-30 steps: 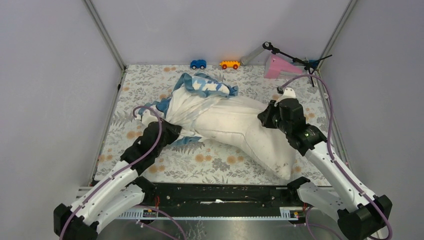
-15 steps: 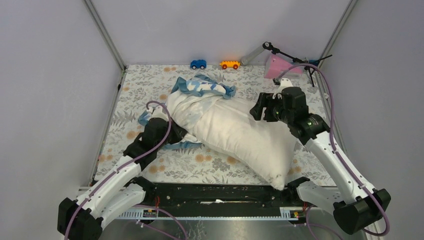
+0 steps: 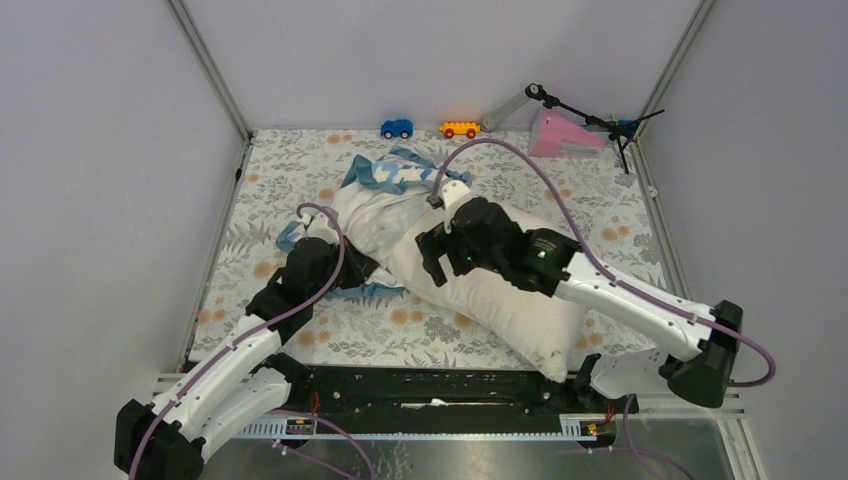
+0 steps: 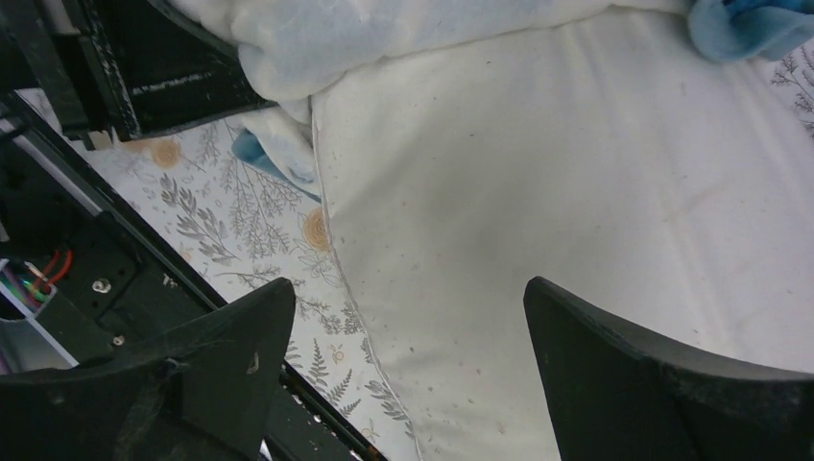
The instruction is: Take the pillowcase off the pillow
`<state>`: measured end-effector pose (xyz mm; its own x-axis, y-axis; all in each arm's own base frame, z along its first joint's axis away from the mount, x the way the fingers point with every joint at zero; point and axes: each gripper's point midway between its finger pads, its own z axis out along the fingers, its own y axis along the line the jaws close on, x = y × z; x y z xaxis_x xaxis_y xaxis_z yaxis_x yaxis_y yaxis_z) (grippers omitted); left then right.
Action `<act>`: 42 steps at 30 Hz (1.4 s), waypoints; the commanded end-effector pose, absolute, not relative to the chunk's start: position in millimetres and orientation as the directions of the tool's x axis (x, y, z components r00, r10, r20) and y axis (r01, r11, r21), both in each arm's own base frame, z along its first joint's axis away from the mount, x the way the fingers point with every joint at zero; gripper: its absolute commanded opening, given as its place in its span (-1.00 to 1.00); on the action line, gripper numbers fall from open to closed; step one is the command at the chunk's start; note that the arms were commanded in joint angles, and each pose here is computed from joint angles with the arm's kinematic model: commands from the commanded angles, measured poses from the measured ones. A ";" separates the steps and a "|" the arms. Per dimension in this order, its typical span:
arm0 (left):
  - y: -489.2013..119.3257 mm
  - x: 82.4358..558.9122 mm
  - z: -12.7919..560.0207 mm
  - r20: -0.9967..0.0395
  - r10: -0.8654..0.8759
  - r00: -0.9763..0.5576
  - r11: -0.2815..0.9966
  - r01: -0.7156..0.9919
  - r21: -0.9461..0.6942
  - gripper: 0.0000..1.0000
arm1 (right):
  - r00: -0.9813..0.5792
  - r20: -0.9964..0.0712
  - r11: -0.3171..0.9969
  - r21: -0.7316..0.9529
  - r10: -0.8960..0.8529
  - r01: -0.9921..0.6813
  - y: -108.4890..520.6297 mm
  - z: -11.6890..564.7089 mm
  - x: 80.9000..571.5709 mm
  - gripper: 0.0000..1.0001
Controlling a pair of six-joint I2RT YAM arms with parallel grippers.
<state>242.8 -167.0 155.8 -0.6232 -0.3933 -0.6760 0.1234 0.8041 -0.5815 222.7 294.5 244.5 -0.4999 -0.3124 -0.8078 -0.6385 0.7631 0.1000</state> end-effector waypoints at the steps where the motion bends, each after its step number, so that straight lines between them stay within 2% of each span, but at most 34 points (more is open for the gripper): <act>1: -159.0 255.5 182.4 -0.729 -0.440 -0.524 0.801 0.138 -0.582 -1.00 | -0.440 -0.826 0.771 0.010 -0.353 -0.637 304.5 244.0 232.7 0.97; 6: -151.6 254.8 183.9 -0.740 -0.455 -0.496 0.807 0.122 -0.578 -1.00 | -0.444 -0.841 0.767 0.054 -0.311 -0.639 313.0 240.1 232.4 0.99; 14: -151.7 251.9 184.8 -0.740 -0.471 -0.480 0.792 0.138 -0.594 -1.00 | -0.360 -0.928 0.774 0.157 -0.097 -0.614 296.3 255.5 226.1 0.99; 23: -150.0 249.8 186.0 -0.732 -0.483 -0.480 0.787 0.127 -0.603 -1.00 | -0.372 -0.862 0.745 -0.010 -0.344 -0.667 313.8 219.7 225.6 0.99; 27: -150.4 249.1 184.8 -0.728 -0.486 -0.484 0.785 0.125 -0.607 -1.00 | -0.373 -0.824 0.780 -0.126 -0.426 -0.613 306.6 200.7 238.1 0.99; 33: -149.2 251.3 183.2 -0.720 -0.496 -0.485 0.786 0.102 -0.610 -1.00 | -0.437 -0.702 0.796 -0.315 -0.562 -0.517 283.0 152.6 254.4 0.99; 34: -147.0 251.9 181.7 -0.719 -0.499 -0.484 0.790 0.086 -0.607 -1.00 | -0.449 -0.683 0.790 -0.327 -0.577 -0.518 280.9 144.4 253.6 0.88; 35: -144.1 252.7 180.5 -0.717 -0.505 -0.481 0.794 0.066 -0.604 -1.00 | -0.459 -0.666 0.784 -0.332 -0.589 -0.525 279.8 136.1 251.9 0.64; 36: -140.6 253.5 179.8 -0.716 -0.513 -0.474 0.798 0.045 -0.602 -1.00 | -0.470 -0.655 0.783 -0.327 -0.592 -0.530 279.3 129.6 249.7 0.30; 37: -137.1 254.4 179.7 -0.715 -0.523 -0.464 0.799 0.025 -0.601 -1.00 | -0.479 -0.649 0.784 -0.324 -0.591 -0.529 277.9 124.9 248.1 -0.18; 39: -131.8 255.1 180.0 -0.714 -0.540 -0.446 0.798 -0.002 -0.602 -1.00 | -0.497 -0.650 0.801 -0.323 -0.575 -0.504 271.0 121.1 246.9 -0.73; 41: -125.6 255.6 179.2 -0.711 -0.559 -0.427 0.796 -0.035 -0.604 -1.00 | -0.504 -0.669 0.828 -0.339 -0.546 -0.447 257.0 123.1 249.7 -1.00; 42: -121.6 256.0 178.6 -0.710 -0.569 -0.415 0.795 -0.056 -0.604 -1.00 | -0.515 -0.683 0.849 -0.337 -0.518 -0.407 246.8 126.0 254.2 -1.00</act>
